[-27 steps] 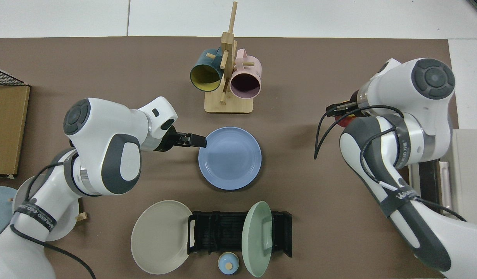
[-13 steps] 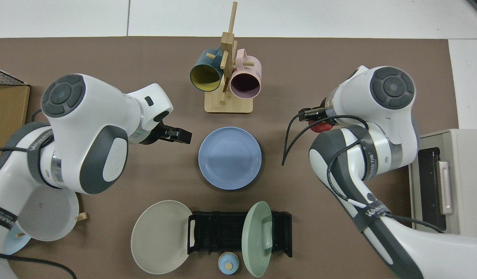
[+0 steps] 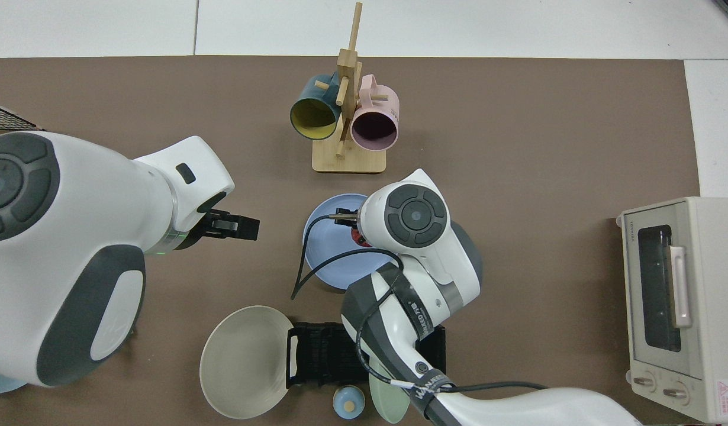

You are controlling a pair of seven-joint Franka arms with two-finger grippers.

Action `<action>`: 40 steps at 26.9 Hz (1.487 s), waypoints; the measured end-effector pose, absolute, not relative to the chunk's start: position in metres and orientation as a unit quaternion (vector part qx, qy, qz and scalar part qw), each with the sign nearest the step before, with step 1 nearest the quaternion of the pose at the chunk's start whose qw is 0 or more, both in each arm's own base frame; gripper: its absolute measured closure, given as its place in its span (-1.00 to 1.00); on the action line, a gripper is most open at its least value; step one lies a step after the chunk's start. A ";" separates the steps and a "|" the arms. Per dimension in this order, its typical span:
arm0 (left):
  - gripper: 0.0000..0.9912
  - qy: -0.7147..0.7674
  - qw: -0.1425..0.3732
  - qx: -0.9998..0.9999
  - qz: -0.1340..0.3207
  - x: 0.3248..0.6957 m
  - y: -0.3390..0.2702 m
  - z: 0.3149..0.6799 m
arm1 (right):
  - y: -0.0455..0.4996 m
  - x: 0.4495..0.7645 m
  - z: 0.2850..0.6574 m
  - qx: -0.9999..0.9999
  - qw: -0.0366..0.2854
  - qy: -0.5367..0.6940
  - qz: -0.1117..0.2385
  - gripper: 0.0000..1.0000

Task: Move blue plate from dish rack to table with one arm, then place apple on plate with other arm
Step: 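Carry the apple over the plate with the right gripper while the left gripper withdraws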

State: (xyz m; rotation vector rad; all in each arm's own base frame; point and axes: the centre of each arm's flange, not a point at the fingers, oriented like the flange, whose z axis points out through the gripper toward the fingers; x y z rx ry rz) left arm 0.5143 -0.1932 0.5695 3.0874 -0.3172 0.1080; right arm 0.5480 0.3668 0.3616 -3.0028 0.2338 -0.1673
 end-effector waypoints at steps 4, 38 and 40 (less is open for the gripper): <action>-1.00 -0.092 0.015 0.995 0.030 0.514 -0.188 0.570 | 0.377 0.547 0.344 -0.992 0.071 0.088 -0.059 -0.39; -1.00 -0.084 0.006 0.996 0.030 0.528 -0.085 0.595 | 0.372 0.546 0.321 -0.991 0.065 0.101 -0.054 -1.00; -1.00 -0.090 0.007 0.995 0.033 0.528 -0.078 0.602 | 0.357 0.555 0.338 -0.991 0.059 0.105 -0.061 -1.00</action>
